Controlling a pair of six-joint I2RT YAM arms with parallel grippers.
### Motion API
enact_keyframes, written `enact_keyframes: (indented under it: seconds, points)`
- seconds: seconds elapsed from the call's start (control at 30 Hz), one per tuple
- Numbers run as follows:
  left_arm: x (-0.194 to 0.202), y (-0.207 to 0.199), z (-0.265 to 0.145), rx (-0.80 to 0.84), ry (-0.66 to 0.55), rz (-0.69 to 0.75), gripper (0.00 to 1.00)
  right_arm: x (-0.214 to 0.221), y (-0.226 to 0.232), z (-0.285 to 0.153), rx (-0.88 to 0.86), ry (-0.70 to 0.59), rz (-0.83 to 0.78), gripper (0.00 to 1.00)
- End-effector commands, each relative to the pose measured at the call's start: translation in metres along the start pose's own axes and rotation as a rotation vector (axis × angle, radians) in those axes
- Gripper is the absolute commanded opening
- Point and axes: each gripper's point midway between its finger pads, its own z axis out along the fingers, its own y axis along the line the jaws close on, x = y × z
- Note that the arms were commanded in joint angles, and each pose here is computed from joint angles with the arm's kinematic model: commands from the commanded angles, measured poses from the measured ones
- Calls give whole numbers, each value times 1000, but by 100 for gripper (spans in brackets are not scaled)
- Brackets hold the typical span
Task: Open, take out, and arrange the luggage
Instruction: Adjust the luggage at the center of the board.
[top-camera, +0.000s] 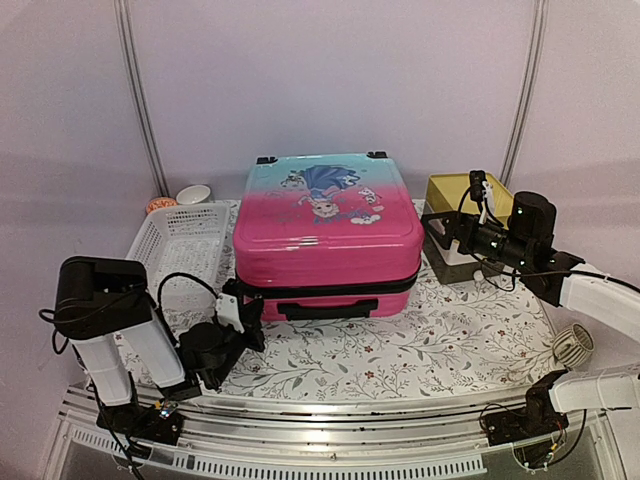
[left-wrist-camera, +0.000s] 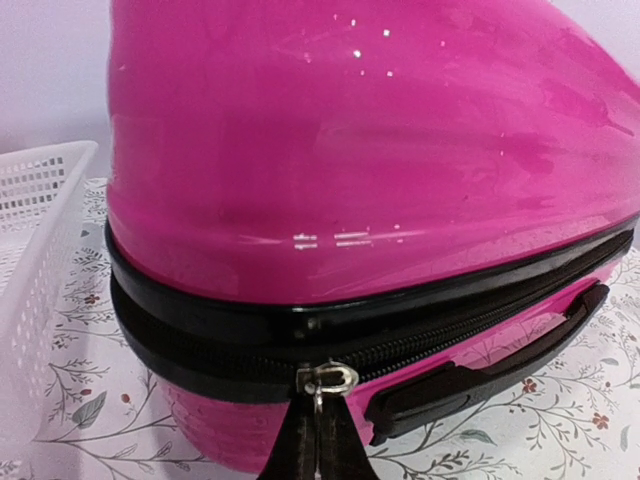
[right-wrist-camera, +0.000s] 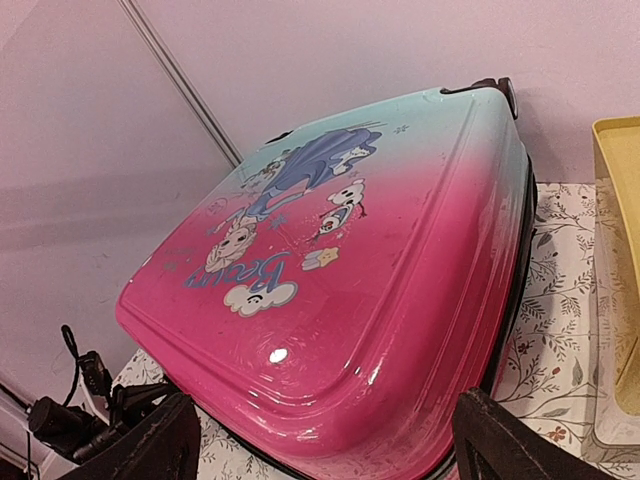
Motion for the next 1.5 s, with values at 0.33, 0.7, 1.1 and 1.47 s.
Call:
enact_keyframes:
  seconds: [0.33,0.7,1.1,1.47]
  points:
    - [-11,19,-3,-48,11,-52,0,-34,23,6,-34,20,-179,88]
    - [-6,17,-2,-20,27,-75,0,-11,61,75,-34,191,-363,92]
    - [-2,35,-10,-41,50,-115,0,47,-6,107,183,379,-285,93]
    - [1,65,-7,-103,155,-102,0,57,-24,105,206,420,-249,93]
